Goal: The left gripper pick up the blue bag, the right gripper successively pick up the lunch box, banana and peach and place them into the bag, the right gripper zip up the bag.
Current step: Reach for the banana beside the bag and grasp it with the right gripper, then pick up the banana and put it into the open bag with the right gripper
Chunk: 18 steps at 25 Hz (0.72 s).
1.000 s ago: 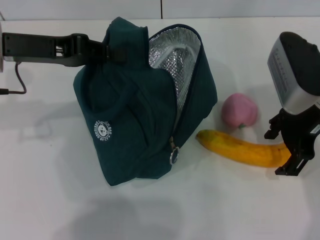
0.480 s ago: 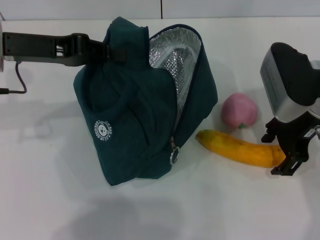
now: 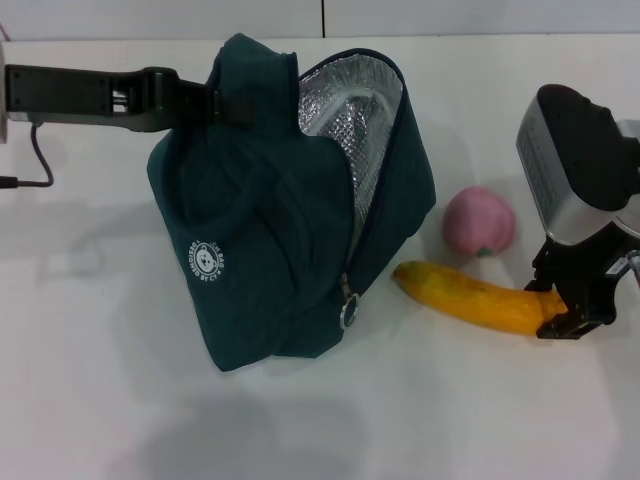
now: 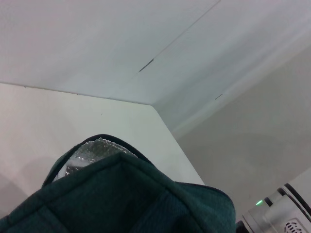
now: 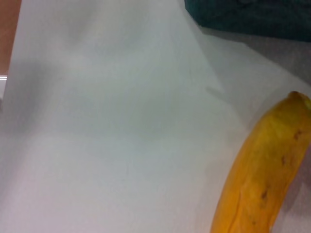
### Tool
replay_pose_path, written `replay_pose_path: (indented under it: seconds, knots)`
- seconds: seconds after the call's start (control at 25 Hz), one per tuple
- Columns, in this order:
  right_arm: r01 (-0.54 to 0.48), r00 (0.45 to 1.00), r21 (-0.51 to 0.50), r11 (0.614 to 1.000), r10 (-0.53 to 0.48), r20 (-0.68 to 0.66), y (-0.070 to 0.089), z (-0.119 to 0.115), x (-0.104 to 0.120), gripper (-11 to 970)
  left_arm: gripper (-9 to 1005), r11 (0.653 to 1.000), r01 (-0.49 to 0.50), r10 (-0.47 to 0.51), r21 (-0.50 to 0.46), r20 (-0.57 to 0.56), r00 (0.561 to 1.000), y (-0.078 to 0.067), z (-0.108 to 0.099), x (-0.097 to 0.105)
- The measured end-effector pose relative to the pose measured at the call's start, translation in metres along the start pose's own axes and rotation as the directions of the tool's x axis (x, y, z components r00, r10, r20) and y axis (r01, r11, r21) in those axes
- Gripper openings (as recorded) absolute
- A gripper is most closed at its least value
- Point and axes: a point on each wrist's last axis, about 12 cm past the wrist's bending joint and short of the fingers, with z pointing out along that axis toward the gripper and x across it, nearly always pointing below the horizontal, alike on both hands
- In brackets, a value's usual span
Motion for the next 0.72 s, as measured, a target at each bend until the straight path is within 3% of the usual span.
replay_pose_path:
  seconds: [0.2, 0.44, 0.6, 0.72]
  knots:
    - [0.003, 1.000, -0.016, 1.000, -0.003, -0.001, 0.002, -0.003, 0.000, 438, 60, 1.000, 0.000, 0.000, -0.001, 0.001, 1.000, 0.000, 0.000, 0.001]
    - [0.006, 1.000, -0.110, 0.994, -0.004, 0.026, 0.010, -0.028, -0.003, 438, 60, 1.000, 0.001, -0.001, -0.003, 0.001, 1.000, 0.001, -0.001, 0.001]
    - [0.017, 0.996, -0.262, 0.965, 0.005, 0.085, 0.023, -0.055, -0.005, 438, 60, 1.000, 0.001, -0.001, -0.004, 0.002, 1.000, 0.001, -0.002, 0.001]
    - [0.042, 0.991, -0.318, 0.947, 0.002, 0.136, 0.026, -0.065, -0.007, 438, 61, 1.000, 0.002, -0.002, -0.003, 0.005, 1.000, 0.001, -0.002, 0.001]
